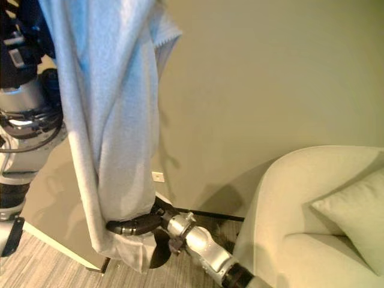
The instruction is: Hang the clothes on the sofa on the clothes rack.
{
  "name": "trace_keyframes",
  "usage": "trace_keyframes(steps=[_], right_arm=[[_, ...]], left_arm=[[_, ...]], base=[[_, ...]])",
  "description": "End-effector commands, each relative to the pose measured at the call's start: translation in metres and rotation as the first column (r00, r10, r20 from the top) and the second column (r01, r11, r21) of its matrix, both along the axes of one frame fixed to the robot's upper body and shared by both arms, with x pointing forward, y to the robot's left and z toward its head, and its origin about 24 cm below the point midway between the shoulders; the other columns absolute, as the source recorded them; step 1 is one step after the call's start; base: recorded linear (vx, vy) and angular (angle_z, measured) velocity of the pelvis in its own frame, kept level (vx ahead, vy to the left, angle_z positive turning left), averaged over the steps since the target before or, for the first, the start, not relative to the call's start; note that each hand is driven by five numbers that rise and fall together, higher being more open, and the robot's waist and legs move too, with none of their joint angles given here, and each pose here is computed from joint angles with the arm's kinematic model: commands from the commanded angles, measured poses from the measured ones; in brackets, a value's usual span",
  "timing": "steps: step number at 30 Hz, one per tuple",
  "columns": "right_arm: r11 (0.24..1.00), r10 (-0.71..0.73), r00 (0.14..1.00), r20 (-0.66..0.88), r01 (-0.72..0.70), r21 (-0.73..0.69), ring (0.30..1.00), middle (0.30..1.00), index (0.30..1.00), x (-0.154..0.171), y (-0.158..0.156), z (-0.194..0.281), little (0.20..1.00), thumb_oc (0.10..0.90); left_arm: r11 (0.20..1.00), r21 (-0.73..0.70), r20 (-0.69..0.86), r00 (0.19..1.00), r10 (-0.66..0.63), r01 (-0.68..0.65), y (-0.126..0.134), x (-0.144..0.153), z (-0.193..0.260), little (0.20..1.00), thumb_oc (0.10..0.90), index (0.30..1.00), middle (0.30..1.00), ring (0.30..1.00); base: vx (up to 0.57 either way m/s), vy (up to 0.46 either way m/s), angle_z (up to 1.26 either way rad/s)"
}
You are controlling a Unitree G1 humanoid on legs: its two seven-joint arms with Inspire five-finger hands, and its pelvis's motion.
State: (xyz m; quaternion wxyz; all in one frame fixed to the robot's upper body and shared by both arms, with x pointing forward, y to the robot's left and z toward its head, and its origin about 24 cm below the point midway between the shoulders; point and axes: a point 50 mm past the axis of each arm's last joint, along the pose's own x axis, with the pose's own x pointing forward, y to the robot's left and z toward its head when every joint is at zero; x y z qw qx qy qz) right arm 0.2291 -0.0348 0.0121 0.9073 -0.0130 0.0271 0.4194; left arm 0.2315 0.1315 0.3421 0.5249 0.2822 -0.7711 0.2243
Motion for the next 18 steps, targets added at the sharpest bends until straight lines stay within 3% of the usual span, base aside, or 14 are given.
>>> trace_keyframes(steps=[1,6,16,17,18], right_arm=[[0.983,0.023,0.989,0.146,-0.049,0.176,0.300,0.300,0.300,0.010,0.027,0.042,0.300,0.400],[0.976,-0.026,0.998,0.057,0.013,0.218,0.300,0.300,0.300,0.010,0.020,0.031,0.300,0.400],[0.947,-0.279,0.959,-0.049,0.283,0.151,0.300,0.300,0.300,0.010,-0.038,0.001,0.300,0.400],[0.915,-0.369,0.927,-0.065,0.375,0.149,0.300,0.300,0.300,0.011,-0.060,-0.001,0.300,0.400],[0.822,-0.528,0.843,-0.100,0.537,0.190,0.300,0.300,0.300,0.012,-0.096,-0.001,0.300,0.400]], left_arm=[[0.986,-0.164,0.169,0.986,-0.012,0.040,0.008,-0.010,0.052,0.300,0.400,0.300,0.300,0.300],[0.983,-0.179,0.193,0.981,-0.002,0.038,0.011,-0.012,0.051,0.300,0.400,0.300,0.300,0.300],[0.972,-0.231,0.155,0.985,0.080,-0.043,0.031,-0.004,0.048,0.300,0.400,0.300,0.300,0.300],[0.971,-0.227,0.151,0.983,0.108,-0.072,0.034,-0.003,0.047,0.300,0.400,0.300,0.300,0.300],[0.967,-0.221,0.156,0.975,0.160,-0.124,0.042,-0.004,0.047,0.300,0.400,0.300,0.300,0.300]], base=[[0.00,0.036,0.14],[0.01,0.042,0.07],[0.01,0.039,-0.01],[0.02,0.054,-0.07],[0.04,0.076,-0.03]])
